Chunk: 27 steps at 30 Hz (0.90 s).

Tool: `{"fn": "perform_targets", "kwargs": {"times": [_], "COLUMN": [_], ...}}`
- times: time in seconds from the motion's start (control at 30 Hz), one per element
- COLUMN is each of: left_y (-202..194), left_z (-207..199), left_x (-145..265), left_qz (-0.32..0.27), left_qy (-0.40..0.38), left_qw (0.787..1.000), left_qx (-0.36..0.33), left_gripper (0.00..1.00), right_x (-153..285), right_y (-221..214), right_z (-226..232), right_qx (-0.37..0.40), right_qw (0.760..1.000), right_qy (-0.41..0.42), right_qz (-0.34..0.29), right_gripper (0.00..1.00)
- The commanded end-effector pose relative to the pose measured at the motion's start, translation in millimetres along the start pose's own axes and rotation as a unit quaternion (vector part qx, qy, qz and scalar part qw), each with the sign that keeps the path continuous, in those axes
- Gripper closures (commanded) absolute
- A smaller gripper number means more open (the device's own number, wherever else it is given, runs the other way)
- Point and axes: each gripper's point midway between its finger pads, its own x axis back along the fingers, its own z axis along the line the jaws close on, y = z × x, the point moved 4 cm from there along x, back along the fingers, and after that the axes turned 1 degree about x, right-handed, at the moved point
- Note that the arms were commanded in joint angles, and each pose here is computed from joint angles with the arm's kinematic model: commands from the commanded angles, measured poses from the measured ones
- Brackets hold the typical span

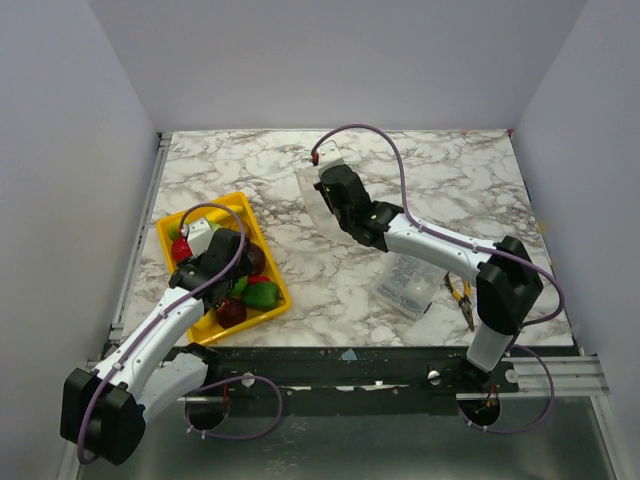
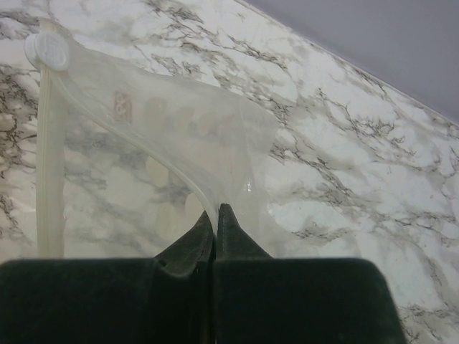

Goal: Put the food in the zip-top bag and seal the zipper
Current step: Pick up the fake fruit from the bin.

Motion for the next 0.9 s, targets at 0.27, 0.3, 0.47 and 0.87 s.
{"fn": "perform_targets", "kwargs": {"times": [0.27, 0.3, 0.47, 0.87], "left_y": [-6, -6, 15, 55], "left_z": [2, 2, -8, -104], "left_x": [-5, -4, 18, 150], "left_qz": [0.000, -0.001, -0.022, -0.096], "left_qy": [-0.004, -0.005, -0.053, -0.549], "left_qw": [1.000, 1.000, 0.998, 0.830], "left_qx": [0.015, 0.015, 0.007, -0.022], "left_gripper": [0.32, 0.38, 0.62, 0.83], "right_x": [-5, -6, -5, -2], "right_y": [-2, -2, 0, 1], "right_z": [12, 12, 10, 13], "right_qx": [0.007, 0.008, 0.007, -0.009], "right_qw": [1.000, 1.000, 1.000, 0.999], "right_qy": [0.022, 0.022, 0.018, 0.029], "right_qz": [0.015, 0.016, 0.015, 0.013], "right_gripper": [0.99, 0.99, 0.99, 0.99]}}
